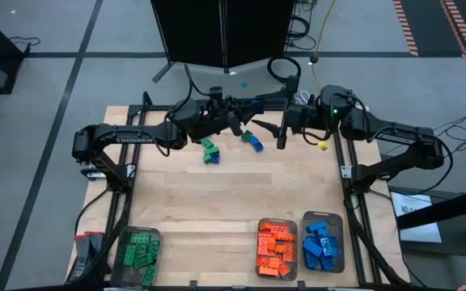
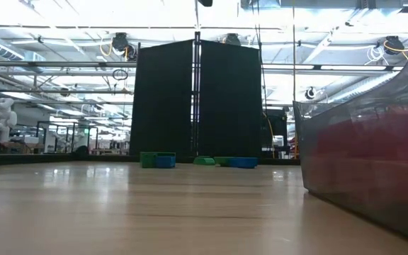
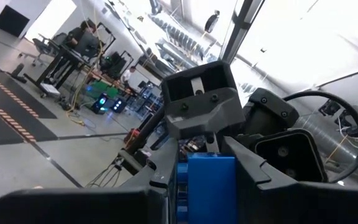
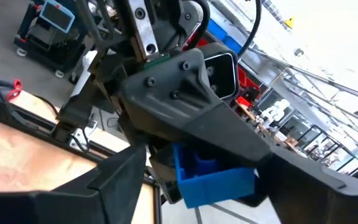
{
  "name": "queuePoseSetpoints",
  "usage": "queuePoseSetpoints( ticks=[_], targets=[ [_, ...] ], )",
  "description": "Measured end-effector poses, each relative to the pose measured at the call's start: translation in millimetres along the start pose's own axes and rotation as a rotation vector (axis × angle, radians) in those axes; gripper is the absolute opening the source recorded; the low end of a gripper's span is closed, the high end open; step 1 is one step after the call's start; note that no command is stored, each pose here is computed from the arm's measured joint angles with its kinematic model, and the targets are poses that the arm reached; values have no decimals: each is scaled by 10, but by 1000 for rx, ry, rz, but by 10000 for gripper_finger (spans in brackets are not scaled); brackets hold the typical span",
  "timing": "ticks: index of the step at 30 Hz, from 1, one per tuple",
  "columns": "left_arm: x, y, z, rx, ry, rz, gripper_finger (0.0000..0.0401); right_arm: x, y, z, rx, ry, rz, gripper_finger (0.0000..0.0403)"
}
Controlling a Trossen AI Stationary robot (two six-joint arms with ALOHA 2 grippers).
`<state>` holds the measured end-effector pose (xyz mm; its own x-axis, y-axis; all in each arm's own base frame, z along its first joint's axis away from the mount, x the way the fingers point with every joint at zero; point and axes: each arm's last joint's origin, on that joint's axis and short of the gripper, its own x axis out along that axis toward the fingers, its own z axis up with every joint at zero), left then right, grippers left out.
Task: Sort blocks
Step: Put the blue game piece into the right black bin
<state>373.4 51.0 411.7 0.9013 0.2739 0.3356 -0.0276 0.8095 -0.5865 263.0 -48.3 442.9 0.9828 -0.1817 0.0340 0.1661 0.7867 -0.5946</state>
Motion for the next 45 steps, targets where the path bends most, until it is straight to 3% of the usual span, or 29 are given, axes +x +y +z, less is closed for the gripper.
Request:
queuePoseSetpoints(
  ticks=[5,11,16,23,29,32,36,42,45],
  targets=[
    [0,4,-4,1,4,1,80,25,5,-12,0,6,-6,232],
    [0,2,-7,-9,8,-2,80,19,-1,-10,-13,10,-15,125],
    [0,1,-10,-9,24,-20,87,19,-5,-12,-16,24,-34,124],
    [-1,-13,-18,30,43,-53,173,-37,-31,11,-22,37,-63,124],
    [-2,-27,-21,60,68,-102,191,-269,-111,84,-50,77,-123,124],
    [-4,-32,-24,81,75,-113,192,-490,-154,94,-37,162,-162,124],
    [6,48,-1,91,92,-80,193,-939,-115,11,108,358,-116,124],
    [-6,204,-97,107,227,35,194,-1529,124,-185,623,645,168,124],
    [-22,272,-146,118,279,107,194,-1711,256,-252,819,825,311,124]
  ],
)
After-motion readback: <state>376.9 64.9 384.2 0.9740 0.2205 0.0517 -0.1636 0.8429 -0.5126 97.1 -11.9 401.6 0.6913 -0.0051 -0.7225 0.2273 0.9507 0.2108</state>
